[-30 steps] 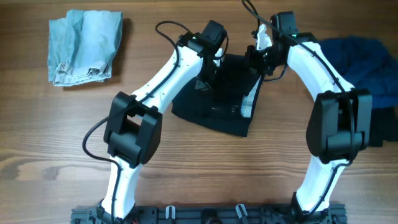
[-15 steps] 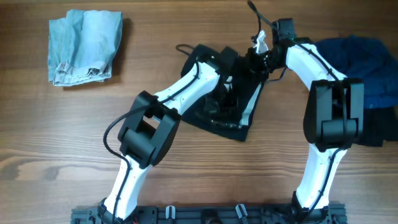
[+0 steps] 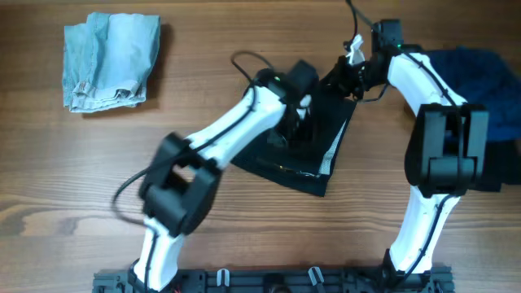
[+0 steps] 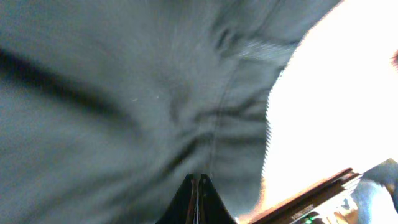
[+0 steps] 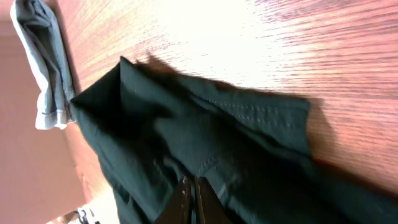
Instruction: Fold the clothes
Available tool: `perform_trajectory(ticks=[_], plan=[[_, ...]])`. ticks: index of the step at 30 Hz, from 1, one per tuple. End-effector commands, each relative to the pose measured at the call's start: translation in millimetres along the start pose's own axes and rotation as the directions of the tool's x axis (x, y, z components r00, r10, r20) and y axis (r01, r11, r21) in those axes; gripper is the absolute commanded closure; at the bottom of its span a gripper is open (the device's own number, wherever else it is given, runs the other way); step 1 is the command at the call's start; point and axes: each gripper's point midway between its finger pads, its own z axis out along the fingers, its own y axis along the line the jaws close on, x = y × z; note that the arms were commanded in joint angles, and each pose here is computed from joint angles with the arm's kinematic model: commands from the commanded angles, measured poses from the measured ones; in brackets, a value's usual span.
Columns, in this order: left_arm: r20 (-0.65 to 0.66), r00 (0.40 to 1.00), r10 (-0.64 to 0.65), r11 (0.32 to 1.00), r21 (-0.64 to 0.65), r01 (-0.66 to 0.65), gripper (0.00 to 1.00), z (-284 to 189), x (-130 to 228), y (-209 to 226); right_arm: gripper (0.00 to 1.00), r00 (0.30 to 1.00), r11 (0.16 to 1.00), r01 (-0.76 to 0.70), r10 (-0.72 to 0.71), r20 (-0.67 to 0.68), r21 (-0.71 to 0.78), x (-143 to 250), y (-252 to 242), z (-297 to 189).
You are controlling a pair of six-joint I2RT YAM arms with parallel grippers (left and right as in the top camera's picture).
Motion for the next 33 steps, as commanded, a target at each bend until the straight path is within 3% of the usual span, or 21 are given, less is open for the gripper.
perform_trajectory(ticks=[1,5,9,14,20,22,23,25,26,27,28,30,33], plan=[[0.189,0.982,-0.011,0.999,-0.037,0.018,0.96,-60.0,-31.6,24.0,0.96,0.990,0.990,0.137,-0.136,0.049,-0.025,3.6,42.8,-46.9],[0.222,0.964,-0.147,0.987,-0.030,0.158,0.96,-77.6,-56.3,78.9,0.96,0.968,0.973,0.222,-0.227,-0.106,-0.054,53.1,53.2,-45.4],[0.207,0.949,-0.237,0.971,0.021,0.238,0.96,-81.9,-70.7,119.6,0.96,0.952,0.977,0.201,-0.212,-0.221,-0.069,94.3,43.9,-7.5],[0.221,0.945,-0.241,0.970,0.025,0.241,0.96,-84.6,-78.7,137.8,0.90,0.968,0.991,0.124,-0.133,-0.213,-0.054,104.4,10.1,15.5],[0.232,0.944,-0.236,0.971,0.029,0.236,0.96,-85.4,-81.7,137.6,0.88,0.977,0.993,-0.082,0.096,-0.191,0.082,97.7,-52.1,14.2],[0.237,0.947,-0.218,0.976,0.027,0.217,0.91,-85.7,-83.0,137.2,0.89,0.980,0.995,-0.069,0.081,-0.180,0.071,94.1,-52.8,9.9],[0.241,0.948,-0.207,0.978,0.026,0.207,0.88,-85.9,-83.9,137.1,0.86,0.982,0.999,0.028,-0.034,-0.188,-0.035,93.6,-34.6,7.3],[0.244,0.948,-0.206,0.978,0.027,0.206,0.86,-86.1,-84.6,136.9,0.67,0.971,0.972,0.136,-0.170,-0.171,-0.194,94.1,1.0,-8.1],[0.244,0.948,-0.206,0.978,0.027,0.206,0.78,-86.1,-84.6,136.9,0.57,0.969,0.968,0.167,-0.197,-0.151,-0.189,91.1,13.2,-21.0],[0.244,0.952,-0.184,0.983,0.021,0.184,0.63,-85.9,-84.5,137.0,0.19,0.965,0.963,0.216,-0.236,-0.112,-0.162,87.2,27.2,-39.2],[0.245,0.958,-0.152,0.988,0.010,0.155,0.40,-85.6,-84.8,138.2,0.00,0.960,0.957,0.262,-0.272,-0.072,-0.124,85.1,38.0,-56.4],[0.240,0.961,-0.140,0.990,0.007,0.143,0.20,-82.1,-86.8,143.1,0.00,0.944,0.941,0.328,-0.330,-0.004,-0.077,86.1,56.1,-83.3],[0.180,0.982,-0.061,0.997,0.064,0.051,0.00,-59.3,-87.2,140.6,0.00,0.922,0.921,0.386,-0.383,0.059,-0.055,94.4,78.4,-112.2]])
